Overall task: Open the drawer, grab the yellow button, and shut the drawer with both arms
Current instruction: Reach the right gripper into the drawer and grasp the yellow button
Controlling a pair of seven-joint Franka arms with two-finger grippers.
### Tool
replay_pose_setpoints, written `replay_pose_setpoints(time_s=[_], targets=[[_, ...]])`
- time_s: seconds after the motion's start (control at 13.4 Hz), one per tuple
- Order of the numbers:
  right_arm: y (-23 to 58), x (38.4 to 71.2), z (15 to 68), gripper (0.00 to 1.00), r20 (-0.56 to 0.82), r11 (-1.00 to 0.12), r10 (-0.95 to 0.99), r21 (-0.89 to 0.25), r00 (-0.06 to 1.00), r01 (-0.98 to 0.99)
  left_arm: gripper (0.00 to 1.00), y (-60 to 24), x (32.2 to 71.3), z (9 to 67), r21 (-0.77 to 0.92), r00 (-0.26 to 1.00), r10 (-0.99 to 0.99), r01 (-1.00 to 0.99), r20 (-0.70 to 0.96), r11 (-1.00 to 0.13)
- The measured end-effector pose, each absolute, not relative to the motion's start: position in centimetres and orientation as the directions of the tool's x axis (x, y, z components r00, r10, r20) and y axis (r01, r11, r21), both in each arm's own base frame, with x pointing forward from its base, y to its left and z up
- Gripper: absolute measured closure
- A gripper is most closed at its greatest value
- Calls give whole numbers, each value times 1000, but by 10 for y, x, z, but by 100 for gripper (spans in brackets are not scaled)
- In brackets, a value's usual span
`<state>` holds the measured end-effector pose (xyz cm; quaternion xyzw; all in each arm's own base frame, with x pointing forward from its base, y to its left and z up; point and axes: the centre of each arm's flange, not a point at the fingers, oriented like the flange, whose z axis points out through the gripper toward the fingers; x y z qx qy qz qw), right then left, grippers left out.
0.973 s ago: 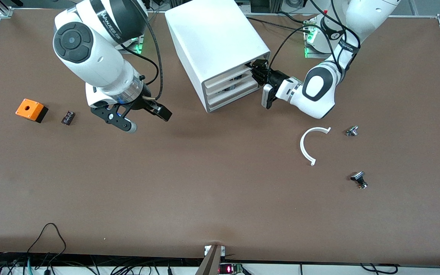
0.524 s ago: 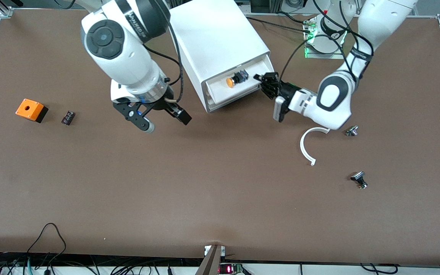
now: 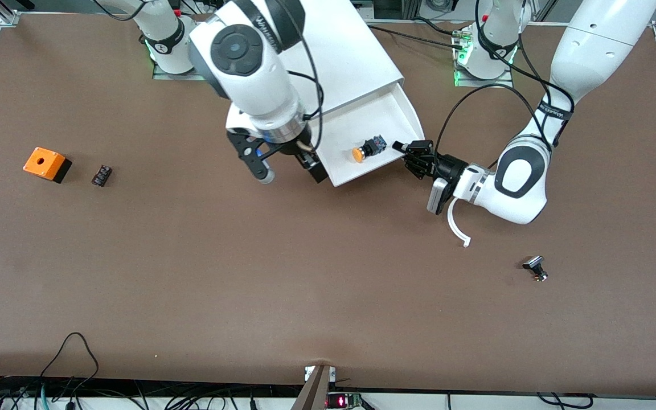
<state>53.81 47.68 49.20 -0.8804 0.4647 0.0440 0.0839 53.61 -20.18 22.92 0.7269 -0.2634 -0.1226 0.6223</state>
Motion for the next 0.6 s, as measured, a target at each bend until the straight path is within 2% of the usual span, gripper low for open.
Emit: replay_pose_setpoints(time_s=[0.15, 0.3, 0.52, 0.6], targets=[[506, 528, 490, 0, -159, -506, -840, -115, 518, -855, 54, -200, 539, 228, 967, 834, -536, -229, 134, -115], [529, 518, 486, 0, -172, -462, -862, -122, 477, -878, 34, -196, 548, 238, 961, 834, -549, -194, 57, -196], [563, 501, 457, 0, -192, -389, -894, -116, 405, -914, 4, -192, 570, 293, 929, 830, -554, -146, -72, -339], [572, 496, 444, 0, -192, -378, -900, -107, 392, -920, 0, -189, 577, 315, 906, 830, -549, -151, -101, -395]])
